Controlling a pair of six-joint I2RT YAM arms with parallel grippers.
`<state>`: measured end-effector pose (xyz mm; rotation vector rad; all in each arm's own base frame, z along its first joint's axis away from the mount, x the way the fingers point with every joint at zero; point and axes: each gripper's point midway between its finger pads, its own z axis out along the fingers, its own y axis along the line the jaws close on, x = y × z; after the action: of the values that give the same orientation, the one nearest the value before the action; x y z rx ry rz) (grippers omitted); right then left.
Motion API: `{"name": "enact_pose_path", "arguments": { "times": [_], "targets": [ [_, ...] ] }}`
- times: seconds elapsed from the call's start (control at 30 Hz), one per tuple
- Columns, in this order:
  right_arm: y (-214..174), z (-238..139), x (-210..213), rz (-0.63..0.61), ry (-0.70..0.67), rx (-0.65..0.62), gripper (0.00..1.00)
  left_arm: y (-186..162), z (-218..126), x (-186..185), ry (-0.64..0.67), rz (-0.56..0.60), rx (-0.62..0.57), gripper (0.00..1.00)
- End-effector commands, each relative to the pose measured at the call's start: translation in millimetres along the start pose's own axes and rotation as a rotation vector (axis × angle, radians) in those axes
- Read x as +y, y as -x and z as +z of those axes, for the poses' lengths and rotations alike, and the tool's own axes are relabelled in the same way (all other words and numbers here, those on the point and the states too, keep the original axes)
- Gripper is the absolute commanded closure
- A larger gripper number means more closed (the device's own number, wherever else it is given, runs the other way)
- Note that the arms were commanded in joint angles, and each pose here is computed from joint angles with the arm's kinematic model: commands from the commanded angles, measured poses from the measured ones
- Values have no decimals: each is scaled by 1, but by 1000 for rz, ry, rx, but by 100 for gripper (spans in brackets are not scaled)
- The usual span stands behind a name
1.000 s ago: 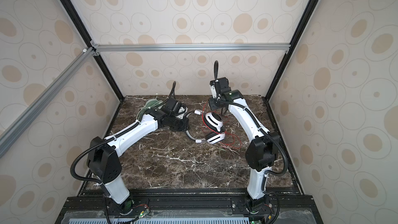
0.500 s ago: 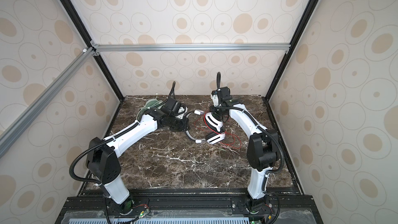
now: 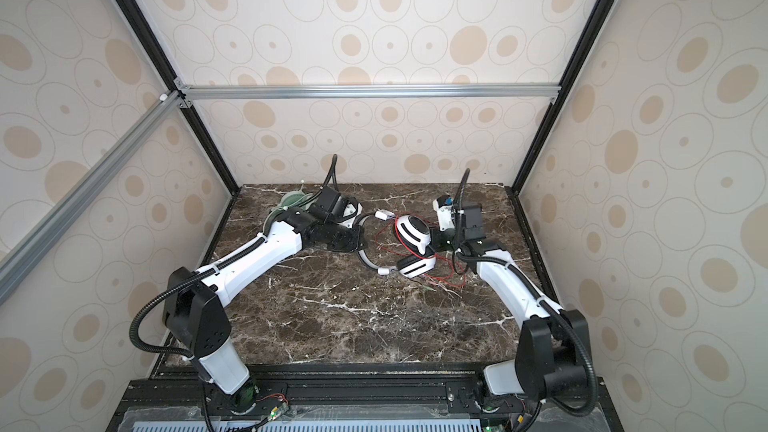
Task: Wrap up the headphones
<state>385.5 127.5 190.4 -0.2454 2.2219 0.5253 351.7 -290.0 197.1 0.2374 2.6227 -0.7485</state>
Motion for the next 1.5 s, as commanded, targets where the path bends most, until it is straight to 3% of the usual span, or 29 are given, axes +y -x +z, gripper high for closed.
{"name": "enact_pose_path", "arguments": {
  "times": [0.0,0.17,0.33,0.47,0.7,0.9,1.17,1.47],
  "targets": [
    [-2,-4,5,29,40,-80,43,25,-29,-13,-59,6,-112,100],
    [-22,-5,7,99,85,-173,42,31,-32,-1,-40,-31,-135,100],
    [-47,15,8,201,141,-103,45,36,-34,8,-32,-61,-148,100],
    [-54,32,10,266,202,-121,46,39,-38,11,-29,-69,-157,100],
    [-48,62,17,198,250,-121,45,48,-61,11,-52,-76,-212,100],
    [-43,83,5,213,211,-132,46,55,-73,17,-70,-98,-240,100],
    [-24,107,18,212,259,-143,48,57,-79,18,-93,-112,-247,100],
    [-18,132,38,229,298,-165,65,59,-83,21,-103,-125,-254,100]
  ]
}}
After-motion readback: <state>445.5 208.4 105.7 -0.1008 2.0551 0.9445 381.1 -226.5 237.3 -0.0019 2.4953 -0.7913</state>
